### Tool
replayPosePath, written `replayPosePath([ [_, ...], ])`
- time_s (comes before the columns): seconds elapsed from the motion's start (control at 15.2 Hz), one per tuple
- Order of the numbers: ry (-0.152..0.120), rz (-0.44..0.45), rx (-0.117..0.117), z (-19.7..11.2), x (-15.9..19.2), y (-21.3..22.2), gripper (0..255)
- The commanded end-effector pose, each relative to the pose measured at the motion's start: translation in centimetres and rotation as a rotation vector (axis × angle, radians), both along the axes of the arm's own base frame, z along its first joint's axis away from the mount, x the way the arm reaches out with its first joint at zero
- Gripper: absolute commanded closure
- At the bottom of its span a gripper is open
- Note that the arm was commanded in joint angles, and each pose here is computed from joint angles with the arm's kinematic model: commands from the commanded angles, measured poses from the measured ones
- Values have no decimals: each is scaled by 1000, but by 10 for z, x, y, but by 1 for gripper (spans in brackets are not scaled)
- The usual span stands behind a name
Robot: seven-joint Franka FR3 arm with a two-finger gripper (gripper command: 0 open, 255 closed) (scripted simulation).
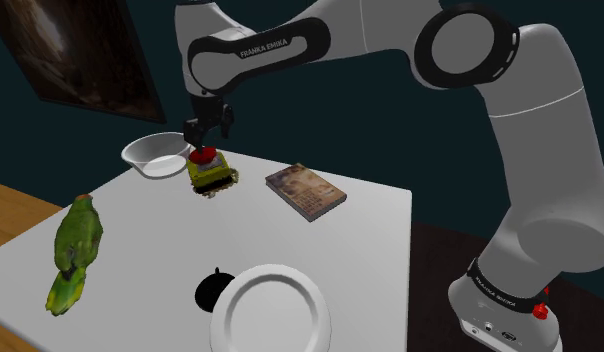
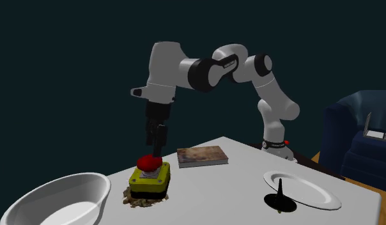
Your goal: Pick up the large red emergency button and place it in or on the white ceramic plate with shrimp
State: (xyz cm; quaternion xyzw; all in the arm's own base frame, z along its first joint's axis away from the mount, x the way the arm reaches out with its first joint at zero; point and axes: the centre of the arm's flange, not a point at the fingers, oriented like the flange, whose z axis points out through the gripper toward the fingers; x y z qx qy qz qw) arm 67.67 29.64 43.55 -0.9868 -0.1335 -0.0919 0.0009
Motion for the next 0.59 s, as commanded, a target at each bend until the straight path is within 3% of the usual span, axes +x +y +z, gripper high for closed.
replayPosePath([
  [0.0,0,0,0,24,-5,1,0],
  [0.53,0,0,0,34,-7,0,0],
])
